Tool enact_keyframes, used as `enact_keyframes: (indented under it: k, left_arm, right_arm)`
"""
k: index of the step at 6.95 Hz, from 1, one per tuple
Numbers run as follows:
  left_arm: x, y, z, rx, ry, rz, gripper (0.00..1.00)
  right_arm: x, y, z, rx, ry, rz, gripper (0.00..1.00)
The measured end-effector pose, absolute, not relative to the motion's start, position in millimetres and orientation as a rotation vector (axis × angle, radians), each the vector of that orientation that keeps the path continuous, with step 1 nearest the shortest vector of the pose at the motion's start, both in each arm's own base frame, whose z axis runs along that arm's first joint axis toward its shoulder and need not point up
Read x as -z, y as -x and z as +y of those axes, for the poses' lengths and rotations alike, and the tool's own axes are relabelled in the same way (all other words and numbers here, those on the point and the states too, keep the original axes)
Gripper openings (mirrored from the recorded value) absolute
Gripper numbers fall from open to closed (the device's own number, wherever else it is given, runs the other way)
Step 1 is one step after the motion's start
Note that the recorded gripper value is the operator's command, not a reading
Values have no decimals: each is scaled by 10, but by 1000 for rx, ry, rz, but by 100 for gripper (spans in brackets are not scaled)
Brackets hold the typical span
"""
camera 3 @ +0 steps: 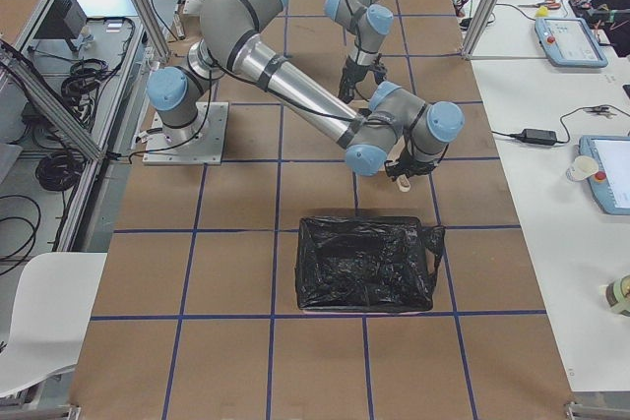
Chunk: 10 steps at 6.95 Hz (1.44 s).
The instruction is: Sweep and dump trash in nearest bin
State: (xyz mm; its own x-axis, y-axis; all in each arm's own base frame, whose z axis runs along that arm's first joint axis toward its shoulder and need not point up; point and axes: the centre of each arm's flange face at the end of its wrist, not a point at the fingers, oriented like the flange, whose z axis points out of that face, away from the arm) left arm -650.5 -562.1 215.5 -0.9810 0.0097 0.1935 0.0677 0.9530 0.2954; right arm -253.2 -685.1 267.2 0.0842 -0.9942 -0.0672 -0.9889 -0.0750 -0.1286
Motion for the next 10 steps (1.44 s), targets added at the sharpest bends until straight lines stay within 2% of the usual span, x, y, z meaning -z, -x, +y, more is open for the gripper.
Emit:
enact_keyframes:
  k: [5, 10]
  left_arm:
    - [-2053, 6708, -5560, 385, 323, -2793, 19]
    - [-2051, 7007, -5198, 330, 670, -2724, 19]
  right_arm:
    - [-2671, 2532, -6851, 57, 2205, 2035, 1]
    - [-2673, 2533, -6852, 57, 2205, 2035, 1]
